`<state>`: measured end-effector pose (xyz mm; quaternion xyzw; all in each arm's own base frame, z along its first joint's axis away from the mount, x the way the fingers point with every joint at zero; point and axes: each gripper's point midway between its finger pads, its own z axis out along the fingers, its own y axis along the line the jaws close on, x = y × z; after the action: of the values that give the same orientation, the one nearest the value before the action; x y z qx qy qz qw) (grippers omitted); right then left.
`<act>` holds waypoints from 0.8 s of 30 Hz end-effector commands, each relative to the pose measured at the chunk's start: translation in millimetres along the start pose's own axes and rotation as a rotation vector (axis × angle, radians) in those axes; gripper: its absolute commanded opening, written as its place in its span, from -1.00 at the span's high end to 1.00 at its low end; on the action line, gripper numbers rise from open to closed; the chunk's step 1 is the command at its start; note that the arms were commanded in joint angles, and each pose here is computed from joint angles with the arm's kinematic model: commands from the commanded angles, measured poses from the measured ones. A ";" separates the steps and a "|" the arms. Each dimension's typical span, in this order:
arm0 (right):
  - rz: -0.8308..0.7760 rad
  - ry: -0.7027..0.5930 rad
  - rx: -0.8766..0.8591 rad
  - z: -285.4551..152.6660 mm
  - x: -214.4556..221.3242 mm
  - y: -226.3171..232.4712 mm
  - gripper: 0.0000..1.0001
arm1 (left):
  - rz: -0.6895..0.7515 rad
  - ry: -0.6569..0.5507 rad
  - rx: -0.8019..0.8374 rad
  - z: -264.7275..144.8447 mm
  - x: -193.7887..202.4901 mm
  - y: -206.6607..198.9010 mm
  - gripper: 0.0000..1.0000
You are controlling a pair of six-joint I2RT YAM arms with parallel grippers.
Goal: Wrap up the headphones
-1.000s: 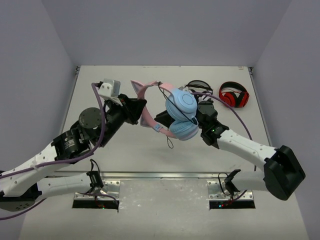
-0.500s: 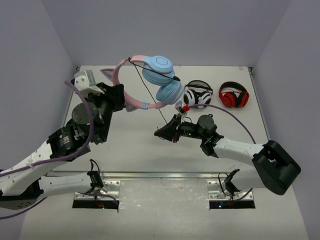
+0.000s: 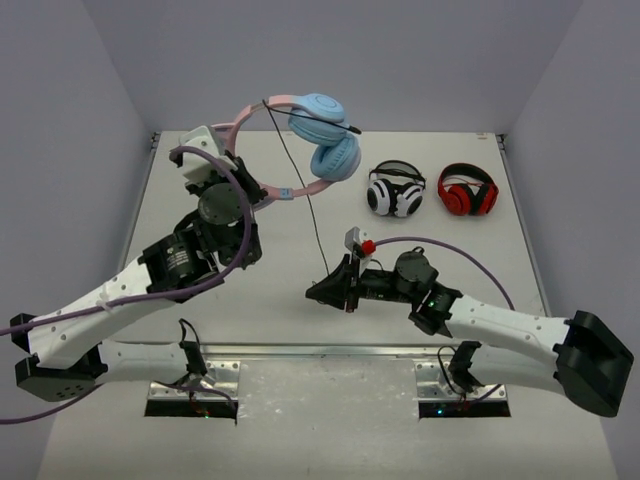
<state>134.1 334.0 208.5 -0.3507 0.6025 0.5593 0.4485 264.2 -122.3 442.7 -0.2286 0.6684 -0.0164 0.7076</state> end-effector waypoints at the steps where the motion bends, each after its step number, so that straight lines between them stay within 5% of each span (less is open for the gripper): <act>1: -0.092 0.031 0.049 9.2 -13.2 3.6 0.97 | -0.243 -0.078 -0.097 1.7 -40.1 0.6 0.99; 5: -0.160 0.089 0.119 4.6 -13.1 5.3 0.97 | -0.092 -0.099 -0.151 26.7 -24.1 10.6 0.99; 11: -0.307 0.130 0.286 -16.9 -45.6 -11.1 0.97 | 0.223 0.010 -0.240 64.5 63.7 30.8 0.99; 14: -0.409 0.135 0.369 -26.3 -77.9 -16.8 0.97 | 0.307 0.116 -0.148 64.4 111.0 27.3 0.99; 18: -0.598 0.221 0.505 -39.6 -102.0 -40.0 0.97 | 0.378 0.281 0.212 46.8 174.3 -12.3 0.99; 24: -0.756 0.356 0.679 -63.4 -113.4 -70.1 0.97 | 0.581 0.422 0.292 10.6 238.1 0.2 0.99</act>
<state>209.8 275.9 263.3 -0.4529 0.6702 0.1623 0.5652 303.8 -179.2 207.4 0.0784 0.8298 0.0923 0.5448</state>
